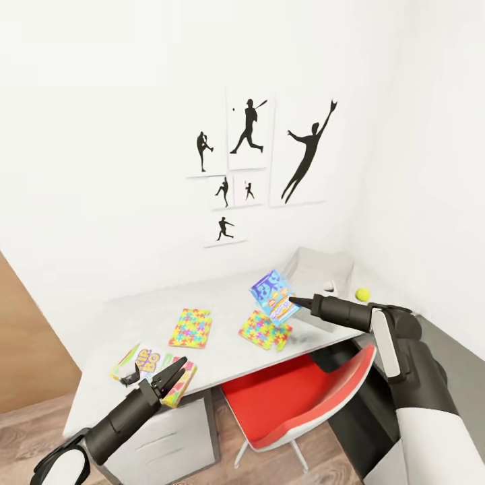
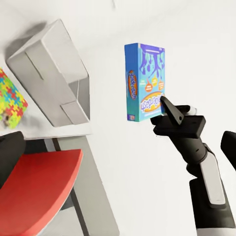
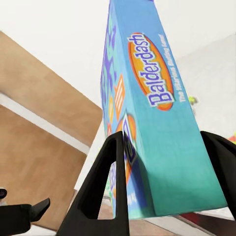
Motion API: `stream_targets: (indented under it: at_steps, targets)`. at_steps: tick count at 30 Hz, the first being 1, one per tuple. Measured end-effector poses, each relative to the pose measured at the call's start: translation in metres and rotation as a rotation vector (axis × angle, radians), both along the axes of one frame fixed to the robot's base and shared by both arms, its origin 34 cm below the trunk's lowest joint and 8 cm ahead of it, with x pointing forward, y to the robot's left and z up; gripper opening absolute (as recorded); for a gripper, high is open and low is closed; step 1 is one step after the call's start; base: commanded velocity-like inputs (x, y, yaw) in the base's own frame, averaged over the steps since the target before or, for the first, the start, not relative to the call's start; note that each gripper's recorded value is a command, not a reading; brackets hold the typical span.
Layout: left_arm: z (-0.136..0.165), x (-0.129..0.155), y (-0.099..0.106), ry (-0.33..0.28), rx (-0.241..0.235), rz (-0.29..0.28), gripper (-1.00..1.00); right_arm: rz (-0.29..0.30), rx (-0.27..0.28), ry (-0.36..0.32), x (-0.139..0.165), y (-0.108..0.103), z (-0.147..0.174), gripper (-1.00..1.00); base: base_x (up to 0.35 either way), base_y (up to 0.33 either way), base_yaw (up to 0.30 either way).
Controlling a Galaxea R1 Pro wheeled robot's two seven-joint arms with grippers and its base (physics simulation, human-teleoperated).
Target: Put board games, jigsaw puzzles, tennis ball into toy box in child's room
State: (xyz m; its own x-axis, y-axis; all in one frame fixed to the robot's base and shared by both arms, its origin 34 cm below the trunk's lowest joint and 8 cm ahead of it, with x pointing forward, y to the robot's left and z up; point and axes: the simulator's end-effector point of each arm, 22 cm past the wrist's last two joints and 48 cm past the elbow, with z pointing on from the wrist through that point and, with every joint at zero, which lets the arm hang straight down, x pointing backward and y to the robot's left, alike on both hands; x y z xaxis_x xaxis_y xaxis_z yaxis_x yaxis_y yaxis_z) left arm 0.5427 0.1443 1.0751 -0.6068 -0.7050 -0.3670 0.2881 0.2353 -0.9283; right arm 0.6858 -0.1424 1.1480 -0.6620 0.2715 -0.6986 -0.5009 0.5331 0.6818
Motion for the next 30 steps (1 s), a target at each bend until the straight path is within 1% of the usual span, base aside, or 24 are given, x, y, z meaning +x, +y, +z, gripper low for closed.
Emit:
stream_targets:
  at_steps: [4,7,19,22,30]
  targets:
    - [0.000,0.000,0.000,-0.001,0.000,0.000,1.00,0.000,0.000,-0.004,-0.001,0.000,0.001,-1.00,0.082,-0.071,0.293]
    - [0.000,0.000,0.000,-0.003,0.000,0.000,1.00,-0.002,-0.003,-0.009,-0.001,-0.001,0.003,-1.00,0.205,-0.198,0.165]
    - [0.000,0.000,0.000,-0.001,0.002,0.001,1.00,0.002,-0.003,-0.014,-0.002,-0.002,0.005,-1.00,0.218,-0.211,0.087]
    - [0.000,0.000,0.000,-0.002,0.001,0.001,1.00,0.005,0.004,-0.023,-0.003,-0.001,0.010,-1.00,0.067,-0.065,0.139]
    - [0.001,0.000,0.000,-0.004,0.002,0.001,1.00,0.004,-0.002,-0.045,-0.004,-0.002,0.017,-1.00,0.025,-0.024,0.149]
